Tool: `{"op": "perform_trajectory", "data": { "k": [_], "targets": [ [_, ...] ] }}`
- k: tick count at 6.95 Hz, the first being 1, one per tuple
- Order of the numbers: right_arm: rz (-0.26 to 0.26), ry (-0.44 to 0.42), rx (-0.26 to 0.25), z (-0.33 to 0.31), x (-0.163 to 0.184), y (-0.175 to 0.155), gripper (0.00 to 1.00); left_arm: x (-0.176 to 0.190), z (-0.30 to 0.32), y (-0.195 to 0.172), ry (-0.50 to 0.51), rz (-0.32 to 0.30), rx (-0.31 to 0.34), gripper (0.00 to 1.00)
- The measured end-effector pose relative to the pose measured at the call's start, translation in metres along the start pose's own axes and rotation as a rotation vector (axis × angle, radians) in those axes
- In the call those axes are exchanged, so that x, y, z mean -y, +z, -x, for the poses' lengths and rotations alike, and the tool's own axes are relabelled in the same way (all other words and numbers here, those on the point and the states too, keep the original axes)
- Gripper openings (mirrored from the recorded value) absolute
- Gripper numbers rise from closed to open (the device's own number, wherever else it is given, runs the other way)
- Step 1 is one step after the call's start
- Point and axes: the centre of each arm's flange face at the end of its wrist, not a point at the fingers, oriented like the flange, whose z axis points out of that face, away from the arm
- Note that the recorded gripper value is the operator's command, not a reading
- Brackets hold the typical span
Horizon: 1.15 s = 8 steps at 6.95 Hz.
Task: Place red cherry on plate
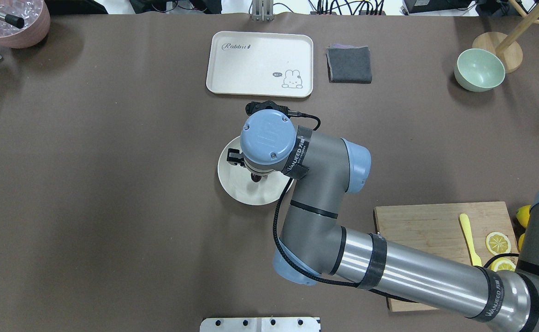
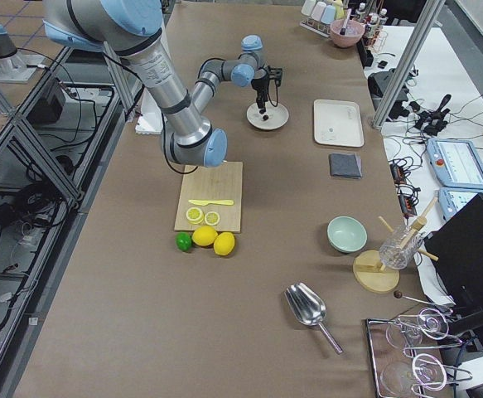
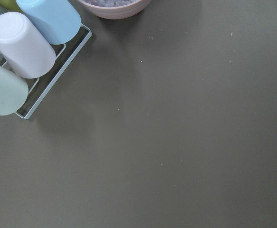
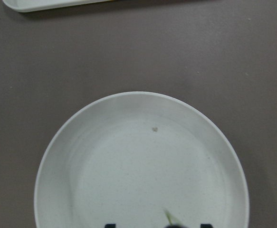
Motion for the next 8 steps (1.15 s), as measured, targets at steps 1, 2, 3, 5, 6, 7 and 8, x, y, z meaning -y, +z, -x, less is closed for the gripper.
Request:
{"op": "perform_trajectory", "data": {
  "k": [1,2,3,5,6,7,8],
  "targets": [
    [-0.006,-0.016,0.013,0.004,0.002,-0.002,1.0,-0.002,0.003,0.003,-0.001,0.001,0.0,0.98],
    [-0.009,-0.034,0.028,0.003,0.006,-0.01,1.0,-0.003,0.006,0.006,-0.004,0.004,0.001,0.98],
    [-0.005,-0.051,0.033,-0.007,0.016,-0.025,1.0,-0.008,0.011,0.011,-0.015,0.016,0.003,0.98],
    [0.025,-0.115,-0.025,-0.064,0.057,-0.061,1.0,-0.039,0.041,0.03,-0.073,0.068,-0.003,0.98],
    [0.036,-0.166,-0.058,-0.117,0.084,-0.077,1.0,-0.055,0.057,0.028,-0.101,0.075,-0.041,0.98],
    [0.051,-0.217,-0.078,-0.176,0.112,-0.092,1.0,-0.065,0.07,0.026,-0.113,0.078,-0.077,0.98],
    [0.068,-0.266,-0.088,-0.239,0.14,-0.11,1.0,-0.079,0.083,0.032,-0.108,0.094,-0.092,0.98]
  ]
}}
